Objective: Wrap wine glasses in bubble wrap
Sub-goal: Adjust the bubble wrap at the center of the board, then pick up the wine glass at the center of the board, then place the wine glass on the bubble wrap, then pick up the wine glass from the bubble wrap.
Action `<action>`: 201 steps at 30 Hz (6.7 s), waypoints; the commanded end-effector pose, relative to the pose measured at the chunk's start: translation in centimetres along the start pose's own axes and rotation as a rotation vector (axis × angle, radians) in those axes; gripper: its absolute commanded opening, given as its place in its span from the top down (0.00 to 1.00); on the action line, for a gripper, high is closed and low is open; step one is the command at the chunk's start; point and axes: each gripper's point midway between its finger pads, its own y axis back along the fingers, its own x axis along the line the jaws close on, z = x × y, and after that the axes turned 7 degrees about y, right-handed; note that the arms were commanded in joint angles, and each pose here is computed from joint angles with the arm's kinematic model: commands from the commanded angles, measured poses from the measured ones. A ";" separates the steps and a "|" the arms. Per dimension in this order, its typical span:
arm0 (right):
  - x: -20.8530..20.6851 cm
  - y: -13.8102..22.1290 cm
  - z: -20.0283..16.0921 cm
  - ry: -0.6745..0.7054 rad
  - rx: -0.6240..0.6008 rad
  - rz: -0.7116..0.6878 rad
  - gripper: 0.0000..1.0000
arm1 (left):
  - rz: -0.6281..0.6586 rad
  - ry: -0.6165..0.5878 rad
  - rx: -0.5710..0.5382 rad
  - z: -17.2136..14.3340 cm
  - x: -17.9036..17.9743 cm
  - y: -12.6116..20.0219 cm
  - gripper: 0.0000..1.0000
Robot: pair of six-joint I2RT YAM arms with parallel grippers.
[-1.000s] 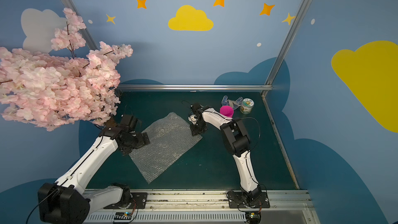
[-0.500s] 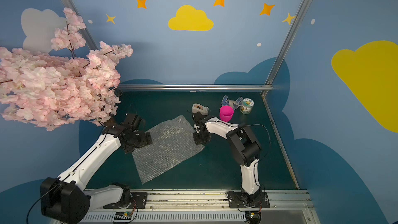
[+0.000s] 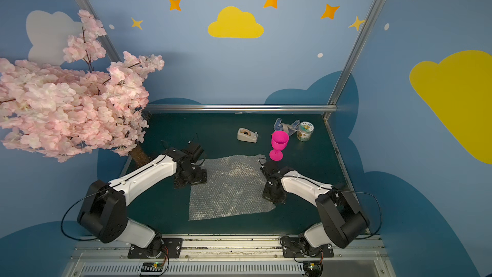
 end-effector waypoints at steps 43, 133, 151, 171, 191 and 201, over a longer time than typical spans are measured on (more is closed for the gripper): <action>11.7 -1.9 17.8 0.496 -0.161 -0.016 0.60 | -0.241 0.233 -0.121 14.1 -6.8 -8.6 0.36; 18.5 17.8 -1.3 1.098 0.363 0.622 0.99 | -0.289 -0.103 -0.183 7.8 -4.3 7.4 0.29; 22.9 7.8 1.1 1.275 0.500 0.496 0.76 | -0.261 -0.137 -0.130 6.2 -3.9 6.7 0.30; 21.2 15.0 13.0 0.874 0.055 0.434 0.55 | -0.341 -0.252 0.032 -1.4 -8.1 4.5 0.33; 14.9 12.4 10.2 0.557 -0.003 0.458 0.68 | -0.138 -0.385 0.050 -6.3 -9.1 -1.5 0.60; 14.3 12.7 10.2 0.545 -0.010 0.464 0.70 | -0.083 -0.386 0.071 -6.8 -9.9 -3.5 0.75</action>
